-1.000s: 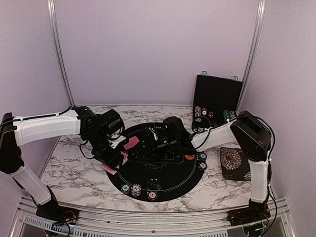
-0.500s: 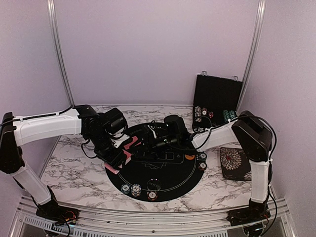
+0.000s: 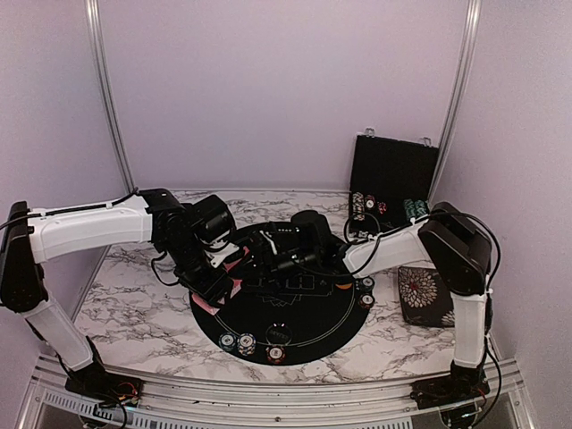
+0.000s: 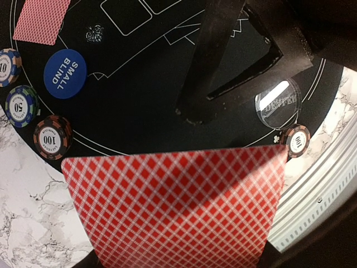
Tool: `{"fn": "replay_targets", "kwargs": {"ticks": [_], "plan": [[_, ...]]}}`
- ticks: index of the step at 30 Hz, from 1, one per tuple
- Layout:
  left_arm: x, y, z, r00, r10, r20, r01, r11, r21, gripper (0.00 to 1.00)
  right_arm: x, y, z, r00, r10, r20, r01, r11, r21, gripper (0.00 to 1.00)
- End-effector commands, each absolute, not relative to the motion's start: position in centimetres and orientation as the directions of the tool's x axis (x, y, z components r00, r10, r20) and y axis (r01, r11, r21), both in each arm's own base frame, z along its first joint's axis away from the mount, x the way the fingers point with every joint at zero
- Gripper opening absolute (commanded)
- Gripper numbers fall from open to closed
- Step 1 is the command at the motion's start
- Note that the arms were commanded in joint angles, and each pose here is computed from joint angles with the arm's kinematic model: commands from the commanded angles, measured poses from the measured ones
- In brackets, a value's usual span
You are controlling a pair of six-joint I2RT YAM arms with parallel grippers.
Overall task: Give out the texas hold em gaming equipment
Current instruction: Pick up the poker card from the face-down deck piles.
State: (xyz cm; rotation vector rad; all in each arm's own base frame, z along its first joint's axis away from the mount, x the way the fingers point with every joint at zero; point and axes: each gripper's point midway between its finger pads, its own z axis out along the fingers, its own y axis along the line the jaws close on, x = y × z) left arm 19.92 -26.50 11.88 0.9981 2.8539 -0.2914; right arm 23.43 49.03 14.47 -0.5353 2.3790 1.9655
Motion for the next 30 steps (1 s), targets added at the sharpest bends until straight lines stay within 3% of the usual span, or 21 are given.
{"fn": "replay_targets", "kwargs": {"ticks": [1, 30], "plan": [[20.0, -27.1, 12.9, -0.758, 0.627, -0.18, 0.651, 0.745, -0.148, 0.59, 23.2, 50.3, 15.9, -0.93, -0.267, -0.252, -0.288, 0.103, 0.952, 0.73], [19.9, -27.0, 14.2, -0.746, 0.628, -0.221, 0.662, 0.736, -0.142, 0.58, 23.4, 50.9, 13.7, -0.938, -0.259, -0.23, -0.272, 0.138, 0.952, 0.46]]}}
